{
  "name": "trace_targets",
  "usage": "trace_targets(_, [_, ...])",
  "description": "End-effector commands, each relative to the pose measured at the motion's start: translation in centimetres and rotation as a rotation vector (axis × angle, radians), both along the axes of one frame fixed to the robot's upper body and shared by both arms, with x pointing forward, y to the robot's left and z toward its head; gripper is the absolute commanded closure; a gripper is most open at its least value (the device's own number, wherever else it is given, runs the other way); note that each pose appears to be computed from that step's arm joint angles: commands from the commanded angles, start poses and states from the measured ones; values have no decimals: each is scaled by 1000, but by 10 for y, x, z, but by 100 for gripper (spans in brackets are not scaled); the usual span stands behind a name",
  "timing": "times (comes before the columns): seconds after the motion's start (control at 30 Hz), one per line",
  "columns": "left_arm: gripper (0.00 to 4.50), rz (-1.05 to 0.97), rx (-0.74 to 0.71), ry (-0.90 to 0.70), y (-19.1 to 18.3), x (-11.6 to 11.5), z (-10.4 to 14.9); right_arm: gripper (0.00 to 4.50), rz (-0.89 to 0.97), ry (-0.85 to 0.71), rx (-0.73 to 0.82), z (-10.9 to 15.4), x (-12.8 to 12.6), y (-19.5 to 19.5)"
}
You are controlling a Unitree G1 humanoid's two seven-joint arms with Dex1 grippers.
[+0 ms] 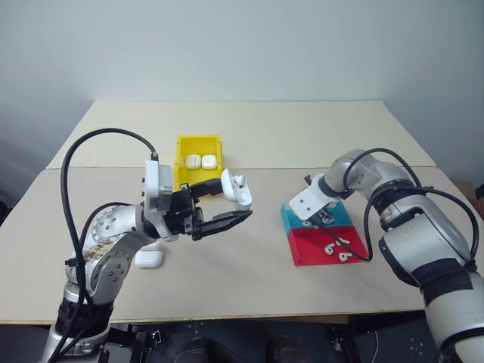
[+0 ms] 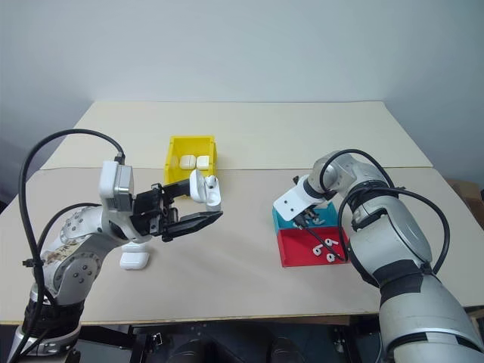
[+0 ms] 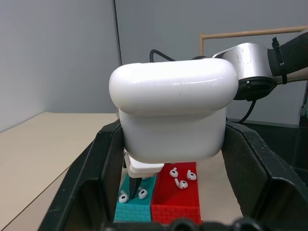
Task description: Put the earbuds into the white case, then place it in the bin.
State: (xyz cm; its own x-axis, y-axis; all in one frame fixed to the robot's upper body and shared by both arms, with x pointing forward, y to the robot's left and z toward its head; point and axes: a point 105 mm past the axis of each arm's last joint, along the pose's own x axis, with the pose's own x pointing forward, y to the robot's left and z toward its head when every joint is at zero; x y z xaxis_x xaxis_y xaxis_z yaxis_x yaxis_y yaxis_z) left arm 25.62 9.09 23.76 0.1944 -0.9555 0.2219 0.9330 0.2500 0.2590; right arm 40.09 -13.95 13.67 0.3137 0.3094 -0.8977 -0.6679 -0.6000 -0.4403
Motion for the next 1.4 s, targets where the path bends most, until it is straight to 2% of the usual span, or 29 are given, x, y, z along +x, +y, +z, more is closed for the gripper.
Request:
trace_targets(0.03, [172, -10, -10, -46, 0, -7, 9, 266, 4, 31, -1, -9, -4, -2])
trace_targets(0.1, [172, -8, -8, -47, 0, -7, 8, 266, 1, 39, -3, -10, -5, -2])
trace_targets(0.13, [172, -8, -8, -47, 0, -7, 8, 307, 0, 41, -4, -10, -5, -2])
trace_targets(0.23, [172, -7, -7, -48, 1, -7, 8, 385, -5, 45, -5, -12, -5, -3])
trace_targets(0.4, [172, -7, -6, -47, 1, -5, 8, 387, -27, 52, 25, -11, -5, -3])
trace_targets(0.5, [172, -10, -7, -47, 1, -5, 8, 387, -71, 61, 99, -2, -3, -2])
trace_targets(0.6, [172, -23, -9, -48, 0, -4, 9, 387, -137, 93, 262, 24, 0, 3])
trace_targets(0.77, [172, -46, -9, -61, 1, 2, 14, 387, -182, 174, 638, 90, -7, 13])
trace_targets(0.93, [172, -75, -17, -69, 0, 12, 20, 387, -259, 398, 1194, 146, -49, 6])
trace_targets(1.0, [172, -87, -16, -66, -1, 15, 19, 387, -289, 510, 1426, 163, -66, 4])
trace_targets(1.07, [172, -96, -19, -60, -3, 20, 20, 387, -317, 618, 1594, 175, -82, 4])
trace_targets(1.27, [172, -137, -41, -34, -13, 30, 22, 387, -244, 779, 1793, 182, -134, 38])
trace_targets(1.4, [172, -168, -33, -38, -24, 30, 22, 387, -255, 807, 1833, 176, -144, 53])
